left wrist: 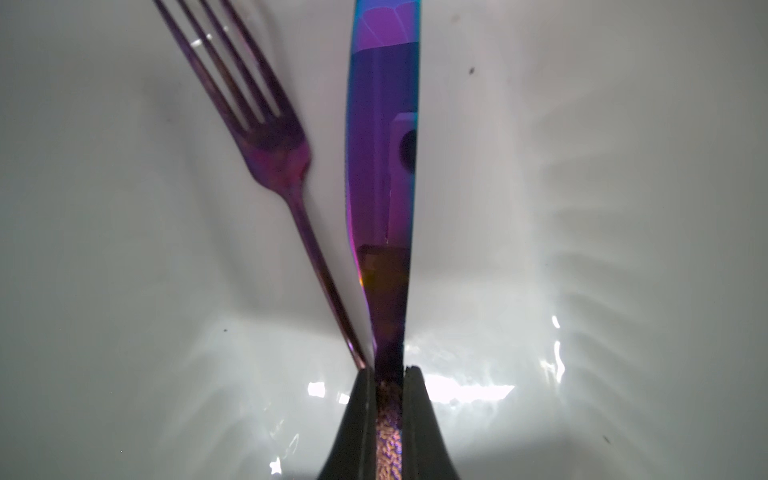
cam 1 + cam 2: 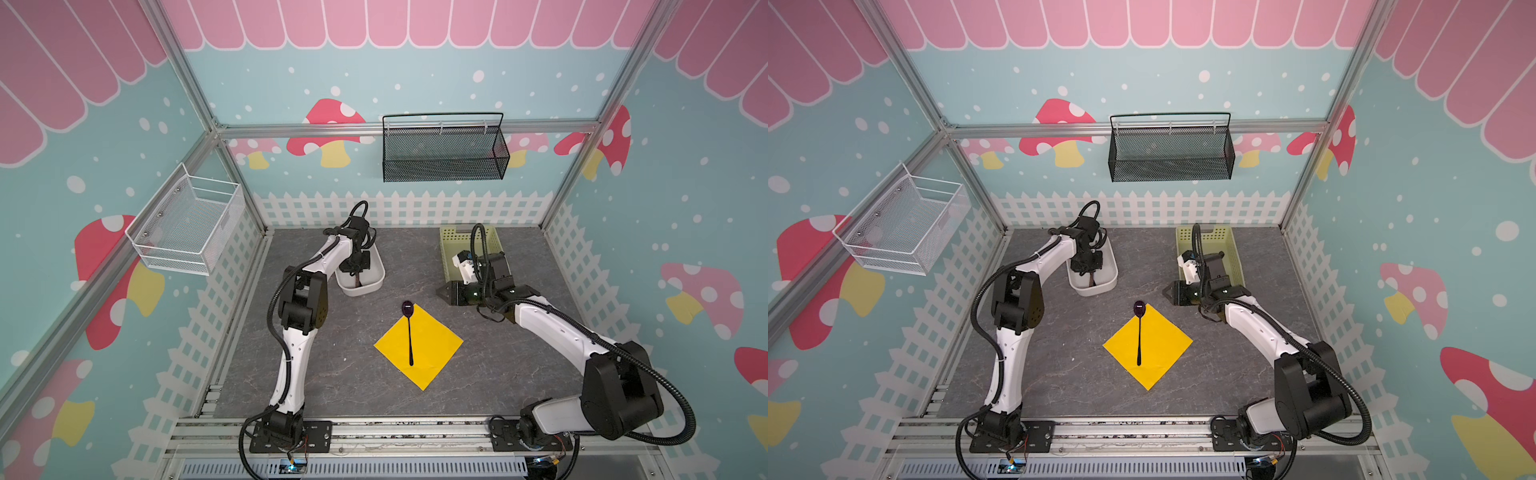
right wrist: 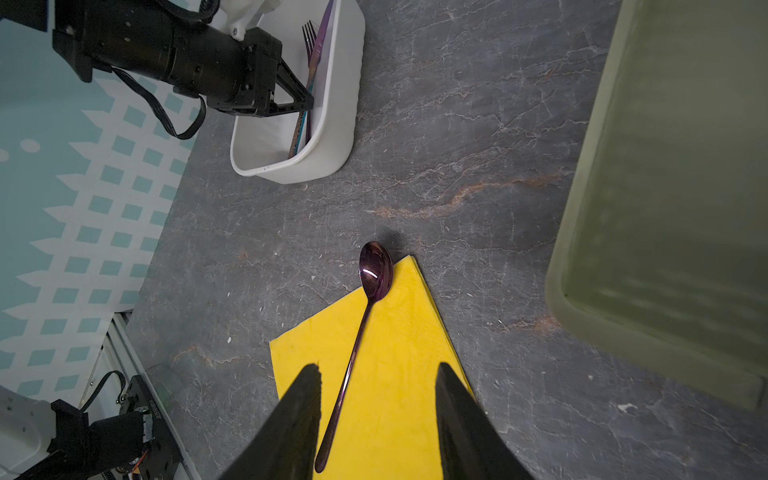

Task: Place the utensils on the paper napkin and roll it up

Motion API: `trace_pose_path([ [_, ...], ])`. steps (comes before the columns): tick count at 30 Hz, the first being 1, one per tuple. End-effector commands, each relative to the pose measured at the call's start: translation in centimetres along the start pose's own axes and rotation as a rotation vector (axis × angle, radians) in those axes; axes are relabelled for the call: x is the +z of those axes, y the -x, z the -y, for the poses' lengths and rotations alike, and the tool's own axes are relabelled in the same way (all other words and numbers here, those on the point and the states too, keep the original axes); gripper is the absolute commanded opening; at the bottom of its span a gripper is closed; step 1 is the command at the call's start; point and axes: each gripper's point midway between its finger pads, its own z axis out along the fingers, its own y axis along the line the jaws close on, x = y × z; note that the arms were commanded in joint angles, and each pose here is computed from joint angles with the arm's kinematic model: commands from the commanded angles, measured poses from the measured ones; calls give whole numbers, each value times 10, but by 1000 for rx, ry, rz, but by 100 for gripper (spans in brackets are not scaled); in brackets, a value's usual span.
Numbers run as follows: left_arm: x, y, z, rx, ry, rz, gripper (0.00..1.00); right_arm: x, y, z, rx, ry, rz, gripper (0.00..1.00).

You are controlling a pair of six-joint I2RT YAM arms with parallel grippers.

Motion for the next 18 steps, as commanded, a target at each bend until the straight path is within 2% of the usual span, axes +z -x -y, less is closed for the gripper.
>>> trace_pose_path([
  [1,-27,15,15,1,-47,58,7,-4,3,-6,-20,5,8,47],
  [7,-8,12,24,-25,-74,25,8,-6,2,-4,-22,-5,5,47],
  [18,23,-1,10,-79,-39,-39,14,-5,1,-3,-22,-9,-4,47],
])
